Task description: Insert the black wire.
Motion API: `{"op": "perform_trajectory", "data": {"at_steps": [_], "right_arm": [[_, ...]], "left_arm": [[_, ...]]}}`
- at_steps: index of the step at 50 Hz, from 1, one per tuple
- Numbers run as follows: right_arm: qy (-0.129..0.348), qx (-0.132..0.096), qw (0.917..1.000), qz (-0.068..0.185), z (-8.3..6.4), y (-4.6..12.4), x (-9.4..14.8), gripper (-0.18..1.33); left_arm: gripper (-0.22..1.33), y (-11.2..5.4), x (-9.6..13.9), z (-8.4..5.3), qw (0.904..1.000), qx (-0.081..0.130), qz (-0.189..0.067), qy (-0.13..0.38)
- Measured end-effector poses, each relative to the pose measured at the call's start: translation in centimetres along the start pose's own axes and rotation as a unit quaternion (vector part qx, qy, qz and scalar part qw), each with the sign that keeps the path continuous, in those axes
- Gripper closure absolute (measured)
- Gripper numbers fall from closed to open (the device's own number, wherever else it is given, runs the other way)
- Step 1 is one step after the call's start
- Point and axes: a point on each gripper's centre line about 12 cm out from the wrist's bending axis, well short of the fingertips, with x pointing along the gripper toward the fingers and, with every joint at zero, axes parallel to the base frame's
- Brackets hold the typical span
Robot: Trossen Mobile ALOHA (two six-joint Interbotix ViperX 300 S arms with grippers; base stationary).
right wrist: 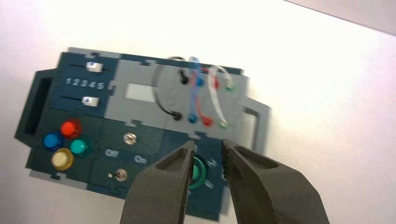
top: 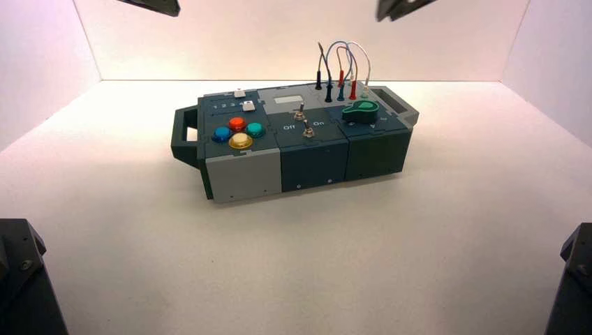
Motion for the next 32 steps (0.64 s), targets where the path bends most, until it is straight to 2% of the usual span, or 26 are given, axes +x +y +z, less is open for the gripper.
{"op": "perform_trajectory", "data": {"at_steps": [4, 10, 32], "right_arm": [[0.009, 0.002, 0.9999, -0.007, -1.3, -0.7, -0.4, 0.46], [0.019, -0.003, 0.9998, -0.009, -2.5, -0.7, -0.4, 0.46], [0.008, -0.011, 0.9998, -0.015, -3.2, -0.8, -1.4, 0.46]], "left_arm": [[1.28, 0.3, 0.1, -0.2, 0.9999, -0.003, 0.007, -0.007], [1.28, 0.6, 0.4, -0.3, 0.9998, -0.005, 0.014, -0.011], [1.28, 0.7, 1.9, -1.3, 0.9997, 0.004, 0.014, 0.019]]}}
